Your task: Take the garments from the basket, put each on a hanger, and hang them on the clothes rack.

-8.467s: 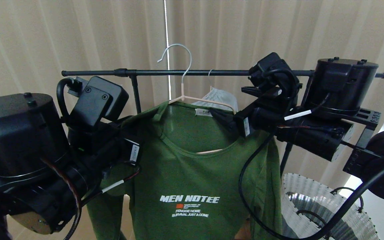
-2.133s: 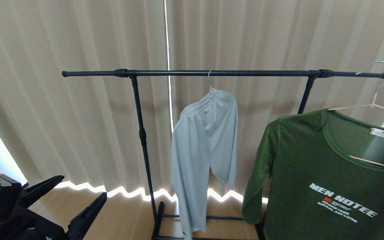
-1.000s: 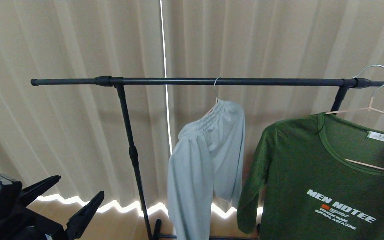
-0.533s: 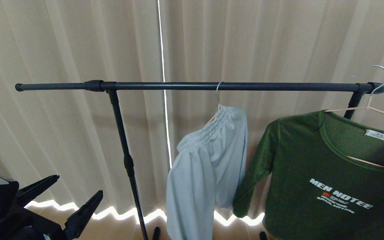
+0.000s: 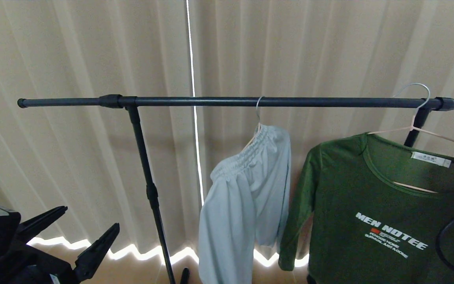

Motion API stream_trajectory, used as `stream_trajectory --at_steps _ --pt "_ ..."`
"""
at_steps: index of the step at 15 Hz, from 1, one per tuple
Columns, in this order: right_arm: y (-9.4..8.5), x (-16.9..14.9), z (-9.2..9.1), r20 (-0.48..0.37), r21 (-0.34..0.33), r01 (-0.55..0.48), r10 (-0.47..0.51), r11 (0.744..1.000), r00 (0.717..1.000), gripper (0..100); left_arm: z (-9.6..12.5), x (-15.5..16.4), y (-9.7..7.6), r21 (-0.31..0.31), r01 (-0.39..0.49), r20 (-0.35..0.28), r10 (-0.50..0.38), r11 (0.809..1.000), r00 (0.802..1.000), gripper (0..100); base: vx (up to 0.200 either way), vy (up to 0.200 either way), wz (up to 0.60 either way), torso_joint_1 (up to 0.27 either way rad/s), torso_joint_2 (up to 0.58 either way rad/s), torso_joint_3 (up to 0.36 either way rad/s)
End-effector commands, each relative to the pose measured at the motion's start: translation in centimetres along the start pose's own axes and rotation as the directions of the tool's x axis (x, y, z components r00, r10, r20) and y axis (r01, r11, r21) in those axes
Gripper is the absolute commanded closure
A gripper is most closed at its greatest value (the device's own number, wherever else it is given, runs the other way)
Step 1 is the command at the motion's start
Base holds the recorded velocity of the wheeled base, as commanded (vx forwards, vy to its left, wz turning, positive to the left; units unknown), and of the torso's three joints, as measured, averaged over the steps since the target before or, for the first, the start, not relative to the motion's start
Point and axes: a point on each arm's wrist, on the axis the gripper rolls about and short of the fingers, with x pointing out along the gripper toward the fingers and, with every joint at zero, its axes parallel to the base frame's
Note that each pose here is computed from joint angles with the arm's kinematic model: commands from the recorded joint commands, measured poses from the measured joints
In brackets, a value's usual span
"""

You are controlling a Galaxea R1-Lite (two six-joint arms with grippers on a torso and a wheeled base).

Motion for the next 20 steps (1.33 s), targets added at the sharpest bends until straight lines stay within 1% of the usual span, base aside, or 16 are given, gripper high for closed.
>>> stream_trajectory --at_steps 1,3,6,8,12,15,16,18,19,20 --pt "1.1 3.4 -0.3 -0.039 -0.009 0.025 -0.026 1.000 0.999 100 0.0 -0.1 0.0 -0.001 -0.002 0.004 0.002 1.000 1.000 0 0.000 0.000 0.00 0.000 0.00 0.000" --pt "1.7 4.7 -0.5 -0.048 -0.015 0.069 -0.070 0.997 0.996 100 0.0 -0.1 0.0 -0.001 -0.002 0.005 0.002 1.000 1.000 0 0.000 0.000 0.00 0.000 0.00 0.000" --pt "2.7 5.6 -0.6 -0.057 -0.027 0.071 -0.073 0.997 0.996 100 0.0 -0.1 0.0 -0.001 0.000 0.005 0.000 1.000 1.000 0 0.000 0.000 0.00 0.000 0.00 0.000" --pt "3.2 5.6 -0.3 -0.051 -0.033 0.064 -0.066 0.997 0.997 100 0.0 -0.1 0.0 -0.001 0.000 0.005 0.000 1.000 1.000 0 0.000 0.000 0.00 0.000 0.00 0.000" --pt "5.0 4.7 -0.2 -0.036 -0.058 0.011 -0.013 0.998 0.999 100 0.0 -0.1 0.0 -0.001 -0.002 0.004 0.002 1.000 1.000 0 0.000 0.000 0.00 0.000 0.00 0.000" --pt "5.3 3.7 -0.7 -0.037 -0.069 -0.001 -0.002 0.998 0.999 100 0.1 -0.1 0.0 -0.001 -0.002 0.005 0.002 1.000 1.000 0 0.000 0.000 0.00 0.000 0.00 0.000" --pt "5.3 3.6 -0.7 -0.036 -0.069 -0.003 0.001 0.998 0.999 0 0.1 -0.1 0.0 -0.001 -0.002 0.005 0.002 1.000 1.000 0 0.000 0.000 0.00 0.000 0.00 0.000" --pt "5.2 2.6 -1.0 -0.023 -0.052 -0.022 0.021 0.998 1.000 0 0.2 -0.1 0.5 -0.013 -0.041 0.015 0.041 0.999 0.999 0 0.000 0.000 0.00 0.000 0.00 0.000" --pt "5.1 1.9 -1.1 -0.003 -0.020 -0.031 0.031 0.999 1.000 0 0.1 -0.4 1.1 -0.028 -0.087 0.018 0.088 0.996 0.996 0 0.000 0.000 0.00 0.000 0.00 0.000" --pt "5.3 1.5 -1.2 0.012 -0.005 -0.048 0.048 0.999 0.999 0 -0.2 -0.6 1.3 -0.032 -0.108 0.010 0.108 0.994 0.994 0 0.000 0.000 0.00 0.000 0.00 0.000"
